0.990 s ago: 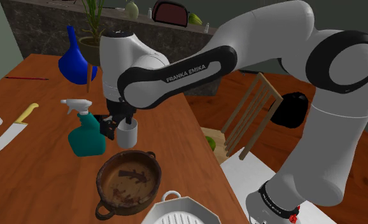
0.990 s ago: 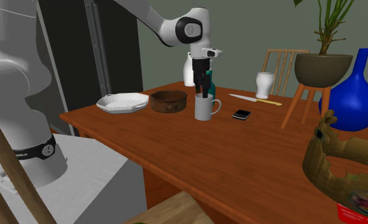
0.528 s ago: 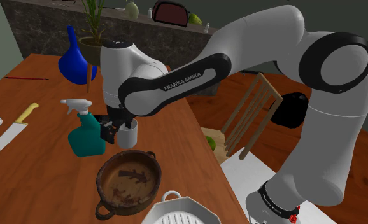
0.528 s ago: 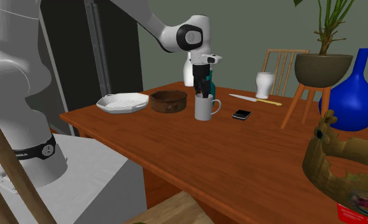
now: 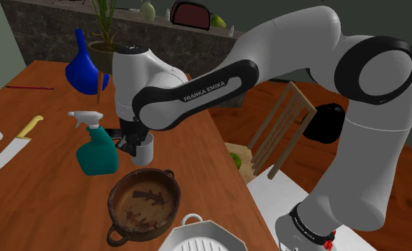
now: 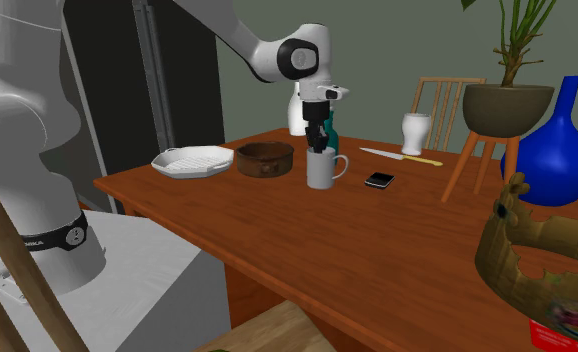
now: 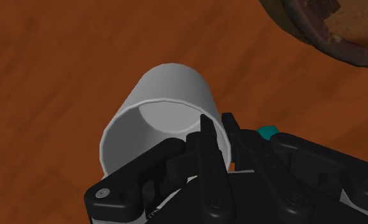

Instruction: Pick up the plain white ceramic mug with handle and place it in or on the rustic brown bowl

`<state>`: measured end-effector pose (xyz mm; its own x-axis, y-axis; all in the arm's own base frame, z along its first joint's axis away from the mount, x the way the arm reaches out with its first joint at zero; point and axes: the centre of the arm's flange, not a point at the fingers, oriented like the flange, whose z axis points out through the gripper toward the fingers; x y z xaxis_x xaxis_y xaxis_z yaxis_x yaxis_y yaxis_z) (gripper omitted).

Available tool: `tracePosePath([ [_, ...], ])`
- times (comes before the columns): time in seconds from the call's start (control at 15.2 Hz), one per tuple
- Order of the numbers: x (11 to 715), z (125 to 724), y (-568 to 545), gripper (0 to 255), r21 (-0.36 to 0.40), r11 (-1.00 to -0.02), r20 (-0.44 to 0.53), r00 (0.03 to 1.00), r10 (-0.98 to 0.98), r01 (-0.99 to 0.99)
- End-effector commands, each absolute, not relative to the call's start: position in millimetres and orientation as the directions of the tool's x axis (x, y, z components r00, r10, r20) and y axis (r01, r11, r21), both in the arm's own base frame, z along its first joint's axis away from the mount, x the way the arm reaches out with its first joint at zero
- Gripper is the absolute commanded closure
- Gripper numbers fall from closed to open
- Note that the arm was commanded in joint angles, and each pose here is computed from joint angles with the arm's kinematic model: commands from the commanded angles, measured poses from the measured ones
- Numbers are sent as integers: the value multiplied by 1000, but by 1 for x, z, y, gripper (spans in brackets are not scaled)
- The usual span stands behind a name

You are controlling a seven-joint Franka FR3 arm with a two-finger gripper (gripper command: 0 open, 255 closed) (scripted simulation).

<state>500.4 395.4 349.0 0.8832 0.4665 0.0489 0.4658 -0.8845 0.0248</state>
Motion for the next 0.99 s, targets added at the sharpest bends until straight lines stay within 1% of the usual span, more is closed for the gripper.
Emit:
tracePosePath([
  [0.0, 500, 349, 395, 255, 25, -885, 49, 883, 466, 466],
  [0.33, 500, 349, 395, 255, 25, -885, 49, 883, 466, 466],
  [0.92, 500, 396, 395, 255, 25, -885, 49, 883, 466, 466],
])
